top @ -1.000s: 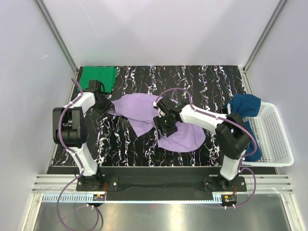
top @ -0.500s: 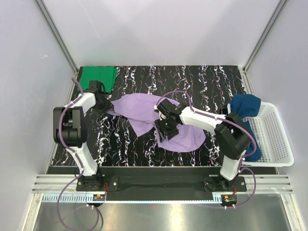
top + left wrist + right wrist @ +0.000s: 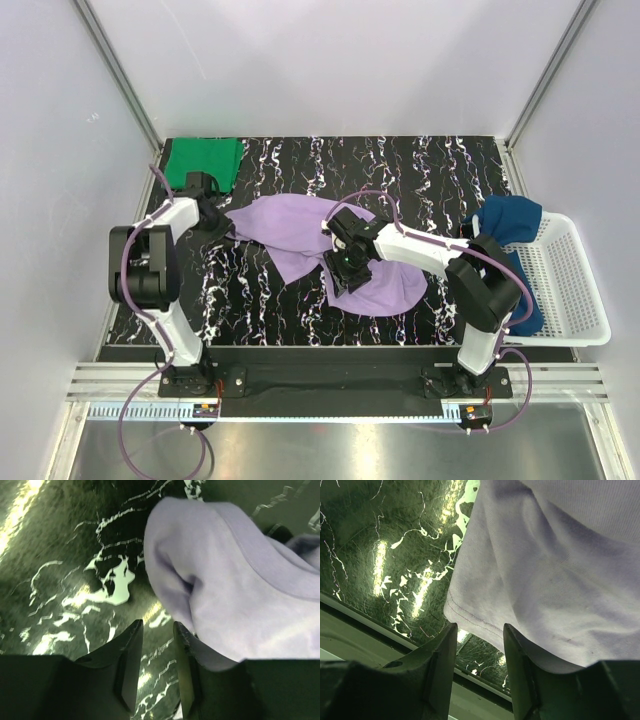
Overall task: Fold and stack the t-shirts
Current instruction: Flatten the tshirt out
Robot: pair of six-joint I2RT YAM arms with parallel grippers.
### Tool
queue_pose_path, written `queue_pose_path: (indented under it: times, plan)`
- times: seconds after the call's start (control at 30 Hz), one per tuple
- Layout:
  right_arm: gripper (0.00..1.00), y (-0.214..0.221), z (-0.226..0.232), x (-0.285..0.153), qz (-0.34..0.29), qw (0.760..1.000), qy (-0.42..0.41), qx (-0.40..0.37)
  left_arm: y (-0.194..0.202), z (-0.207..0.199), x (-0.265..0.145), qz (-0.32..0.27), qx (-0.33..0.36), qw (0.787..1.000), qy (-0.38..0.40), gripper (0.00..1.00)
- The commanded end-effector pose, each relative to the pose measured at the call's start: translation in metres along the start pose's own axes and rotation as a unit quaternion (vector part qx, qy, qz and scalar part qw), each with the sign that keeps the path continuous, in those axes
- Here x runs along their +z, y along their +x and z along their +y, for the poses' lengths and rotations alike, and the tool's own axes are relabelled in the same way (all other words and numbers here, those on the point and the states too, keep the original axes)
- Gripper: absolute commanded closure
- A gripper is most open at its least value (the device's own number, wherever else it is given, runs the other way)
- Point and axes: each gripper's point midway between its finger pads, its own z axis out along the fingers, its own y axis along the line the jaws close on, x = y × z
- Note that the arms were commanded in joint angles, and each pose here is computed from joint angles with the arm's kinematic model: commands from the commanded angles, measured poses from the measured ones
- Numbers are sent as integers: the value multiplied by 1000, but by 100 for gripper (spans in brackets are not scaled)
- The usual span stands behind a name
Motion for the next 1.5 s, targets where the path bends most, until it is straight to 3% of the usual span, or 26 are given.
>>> queue_pose_path:
  times: [0.0, 0.47, 0.6, 0.73, 0.83, 0.97, 1.1, 1.13, 1.17, 1.47]
  plan:
    - [51, -10, 14, -15, -28, 999, -19, -15, -18, -11, 3, -20, -4, 1000, -2, 65]
    - [48, -6, 16, -7, -13, 1000, -18, -20, -26, -24, 26, -9, 5, 1000, -14, 61]
    - [41, -3, 29, -3, -7, 999, -27, -40, -25, -23, 29, -6, 13, 1000, -15, 71]
    - [40, -1, 39, 4, 1, 998, -23, -50, -26, -23, 23, -15, 29, 999, -11, 93]
    - [44, 0, 35, 18, 17, 999, -3, -32, -28, -21, 16, -22, 39, 999, -12, 99]
    - [50, 2, 21, 32, 25, 999, 37, -8, -34, -24, -12, -47, 59, 997, 0, 100]
    - [74, 0, 3, 34, 15, 996, 84, -3, -32, -27, -42, -77, 84, 993, 13, 100]
    - [92, 0, -1, 33, 12, 995, 98, -4, -33, -26, -50, -83, 87, 993, 17, 100]
    - [100, 2, -9, 28, 14, 993, 120, -3, -32, -24, -56, -89, 89, 992, 19, 100]
    - [100, 18, -38, -119, -74, 980, 181, -23, -43, 3, -166, -218, 109, 969, 41, 100]
